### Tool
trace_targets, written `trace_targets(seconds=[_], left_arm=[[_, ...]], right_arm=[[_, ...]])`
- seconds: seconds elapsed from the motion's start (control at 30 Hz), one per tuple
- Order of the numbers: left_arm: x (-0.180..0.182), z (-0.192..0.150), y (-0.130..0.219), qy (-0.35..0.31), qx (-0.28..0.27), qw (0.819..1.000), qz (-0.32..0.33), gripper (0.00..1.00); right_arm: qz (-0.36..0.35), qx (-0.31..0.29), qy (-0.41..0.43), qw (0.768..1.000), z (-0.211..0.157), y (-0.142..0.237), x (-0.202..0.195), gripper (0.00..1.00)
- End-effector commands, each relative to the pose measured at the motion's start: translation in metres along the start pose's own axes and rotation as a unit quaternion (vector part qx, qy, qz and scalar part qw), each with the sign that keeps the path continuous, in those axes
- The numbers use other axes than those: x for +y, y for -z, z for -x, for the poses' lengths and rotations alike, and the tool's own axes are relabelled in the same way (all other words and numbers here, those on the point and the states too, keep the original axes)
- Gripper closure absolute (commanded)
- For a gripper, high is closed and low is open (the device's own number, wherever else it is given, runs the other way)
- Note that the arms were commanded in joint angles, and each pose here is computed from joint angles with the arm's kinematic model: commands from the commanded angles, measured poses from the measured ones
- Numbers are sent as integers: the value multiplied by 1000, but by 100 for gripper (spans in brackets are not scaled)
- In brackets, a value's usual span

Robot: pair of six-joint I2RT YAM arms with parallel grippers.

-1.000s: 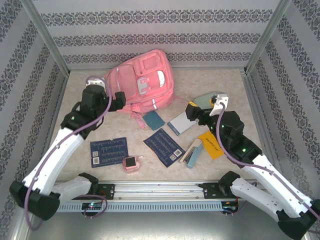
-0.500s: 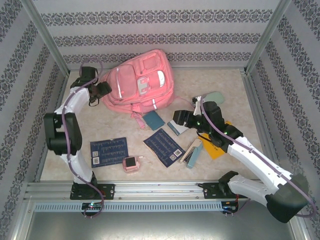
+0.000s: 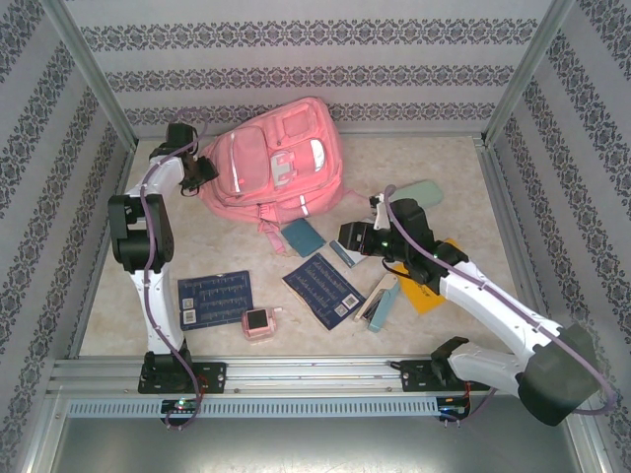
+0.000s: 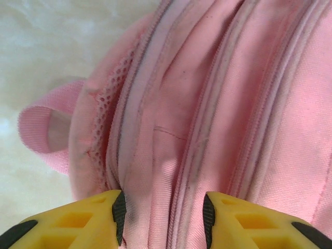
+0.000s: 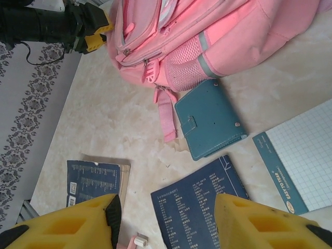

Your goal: Pack the student bag

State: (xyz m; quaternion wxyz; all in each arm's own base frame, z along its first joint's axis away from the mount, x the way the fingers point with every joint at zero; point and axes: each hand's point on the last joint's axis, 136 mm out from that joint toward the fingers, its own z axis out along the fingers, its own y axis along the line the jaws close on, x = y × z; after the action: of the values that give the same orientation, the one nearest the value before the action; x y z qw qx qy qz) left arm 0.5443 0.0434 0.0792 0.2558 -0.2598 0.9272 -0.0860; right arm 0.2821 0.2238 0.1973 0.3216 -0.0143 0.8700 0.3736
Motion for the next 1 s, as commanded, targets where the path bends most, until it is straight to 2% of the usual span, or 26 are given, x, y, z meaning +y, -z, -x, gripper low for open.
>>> trace_targets(seconds=[0.0,0.13,0.4,0.53,0.6,0.67,0.73,0.8,0.9,0.97], left_arm=[[16,5,23,-11,-19,999,33,55],[23,7,25,-4,-26,999,37,56],[16,-6,-19,8,17,1000,9,62],[14,-7,-28,31,21,999,3,65],[8,-6,-30,47,18,999,-15,72],[0,-6,-28,61,20,997,-31,86],[-9,-4,-23,79,22,995,-51,99],[-20,5,-7,105,13,991,-75,100],[-38,25,29,154,-13,982,-112,100],[-51,38,59,183,-32,973,-141,100]], right_arm=[[9,-7,-7,1000,2,-6,-2,48],[11,-5,-18,1000,2,-17,-5,50],[6,11,-18,1000,-7,-29,-9,53],[3,13,-16,1000,-9,-30,-11,59],[2,15,-13,1000,-11,-32,-11,65],[6,19,-11,1000,-13,-34,-8,70],[6,20,-6,1000,-14,-34,-6,71],[3,17,-8,1000,-12,-33,-6,71],[6,27,-29,999,-11,-35,-3,56],[17,35,-47,998,-7,-37,0,56]])
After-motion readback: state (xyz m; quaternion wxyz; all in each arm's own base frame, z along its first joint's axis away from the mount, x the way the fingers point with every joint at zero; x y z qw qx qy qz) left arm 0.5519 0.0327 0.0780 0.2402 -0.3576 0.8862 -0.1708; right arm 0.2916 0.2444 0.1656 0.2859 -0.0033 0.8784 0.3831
